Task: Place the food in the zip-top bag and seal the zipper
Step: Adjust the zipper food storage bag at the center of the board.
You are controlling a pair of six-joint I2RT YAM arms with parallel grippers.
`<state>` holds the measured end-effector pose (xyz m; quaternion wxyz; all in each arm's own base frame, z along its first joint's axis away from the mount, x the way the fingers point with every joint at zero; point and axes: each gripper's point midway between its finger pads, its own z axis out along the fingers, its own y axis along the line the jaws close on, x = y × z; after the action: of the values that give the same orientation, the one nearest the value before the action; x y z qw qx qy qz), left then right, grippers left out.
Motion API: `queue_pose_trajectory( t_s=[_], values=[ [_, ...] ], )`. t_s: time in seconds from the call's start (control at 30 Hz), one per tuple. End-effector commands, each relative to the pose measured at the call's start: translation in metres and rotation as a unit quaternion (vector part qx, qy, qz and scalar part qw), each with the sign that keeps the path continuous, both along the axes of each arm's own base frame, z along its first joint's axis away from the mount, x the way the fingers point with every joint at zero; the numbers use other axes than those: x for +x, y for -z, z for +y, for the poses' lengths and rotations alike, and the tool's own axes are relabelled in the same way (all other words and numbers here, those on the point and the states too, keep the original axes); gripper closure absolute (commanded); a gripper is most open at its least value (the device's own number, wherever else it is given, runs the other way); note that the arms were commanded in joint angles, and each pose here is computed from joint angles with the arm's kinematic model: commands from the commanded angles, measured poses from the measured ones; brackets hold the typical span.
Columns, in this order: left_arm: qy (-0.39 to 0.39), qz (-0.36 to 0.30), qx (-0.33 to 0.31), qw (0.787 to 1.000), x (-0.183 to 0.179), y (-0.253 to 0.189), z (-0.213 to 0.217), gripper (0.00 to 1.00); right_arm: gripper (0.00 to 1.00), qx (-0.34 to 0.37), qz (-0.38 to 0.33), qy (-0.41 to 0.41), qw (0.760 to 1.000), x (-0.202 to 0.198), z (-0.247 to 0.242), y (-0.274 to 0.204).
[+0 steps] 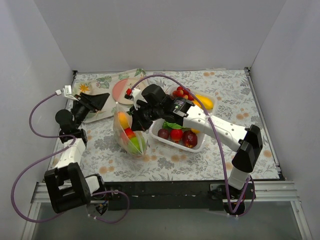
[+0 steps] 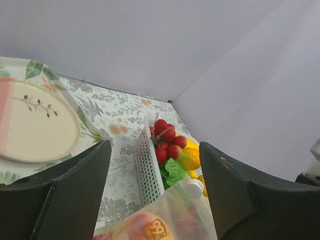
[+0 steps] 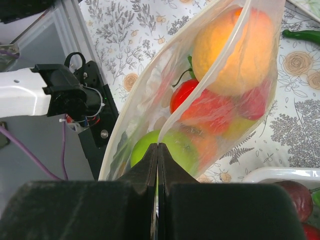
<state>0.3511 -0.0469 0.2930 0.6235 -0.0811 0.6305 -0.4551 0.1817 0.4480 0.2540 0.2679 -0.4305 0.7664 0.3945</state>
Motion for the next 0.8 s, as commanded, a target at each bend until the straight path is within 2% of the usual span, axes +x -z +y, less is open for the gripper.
queue_pose_trajectory(
  t_s=[0.0, 0.03, 0.1, 0.23, 0.37, 0.4, 0.47, 0.5, 0.57, 0.63, 0.67, 0.7, 0.77],
  values=[
    [0.047, -0.159, 0.070, 0.984, -0.025, -0.022, -0.017, 0.29, 0.99, 0.028, -0.003, -0.030, 0.999, -0.011, 0.004, -0.022],
    [0.055, -0.198, 0.069, 0.976, -0.031, -0.027, -0.020, 0.29, 0.99, 0.027, -0.003, -0.030, 0.999, -0.011, 0.004, -0.021],
    [0.066, -0.226, 0.052, 0.970, -0.041, -0.028, -0.023, 0.28, 0.99, 0.025, -0.009, -0.028, 0.999, -0.010, 0.002, -0.023],
    [0.132, -0.198, 0.035, 0.971, -0.038, -0.018, -0.030, 0.29, 0.99, 0.015, -0.019, -0.018, 1.000, -0.003, 0.001, -0.022],
    [0.132, -0.176, 0.024, 0.975, -0.033, -0.025, -0.027, 0.27, 0.99, 0.000, -0.024, 0.001, 1.000, 0.005, 0.001, -0.016],
    [0.125, -0.114, -0.002, 0.986, -0.018, -0.016, -0.020, 0.27, 0.99, -0.002, -0.026, 0.005, 1.000, 0.006, 0.001, -0.015],
    [0.094, -0.091, 0.001, 0.991, -0.001, -0.024, -0.011, 0.27, 0.99, -0.009, -0.031, 0.020, 0.999, 0.012, -0.001, -0.014],
    [0.076, -0.028, -0.024, 0.996, 0.012, -0.009, -0.005, 0.26, 0.99, -0.009, -0.031, 0.021, 0.999, 0.012, 0.000, -0.015],
    [0.050, -0.002, -0.025, 0.998, 0.022, -0.013, 0.002, 0.24, 0.99, -0.011, -0.036, 0.026, 0.999, 0.015, 0.001, -0.017],
    [0.037, 0.049, -0.011, 0.998, 0.026, -0.004, 0.001, 0.24, 0.99, -0.015, -0.040, 0.030, 0.999, 0.018, 0.002, -0.016],
    [0.023, 0.053, 0.007, 0.998, 0.033, -0.018, -0.002, 0.24, 0.99, -0.014, -0.044, 0.032, 0.998, 0.020, 0.003, -0.020],
    [-0.032, 0.114, 0.042, 0.992, 0.041, 0.006, 0.007, 0.25, 0.99, -0.018, -0.048, 0.032, 0.998, 0.020, 0.004, -0.020],
    [-0.057, 0.133, 0.074, 0.987, 0.048, -0.004, -0.003, 0.25, 0.99, -0.028, -0.057, 0.038, 0.997, 0.022, 0.006, -0.016]
  ],
)
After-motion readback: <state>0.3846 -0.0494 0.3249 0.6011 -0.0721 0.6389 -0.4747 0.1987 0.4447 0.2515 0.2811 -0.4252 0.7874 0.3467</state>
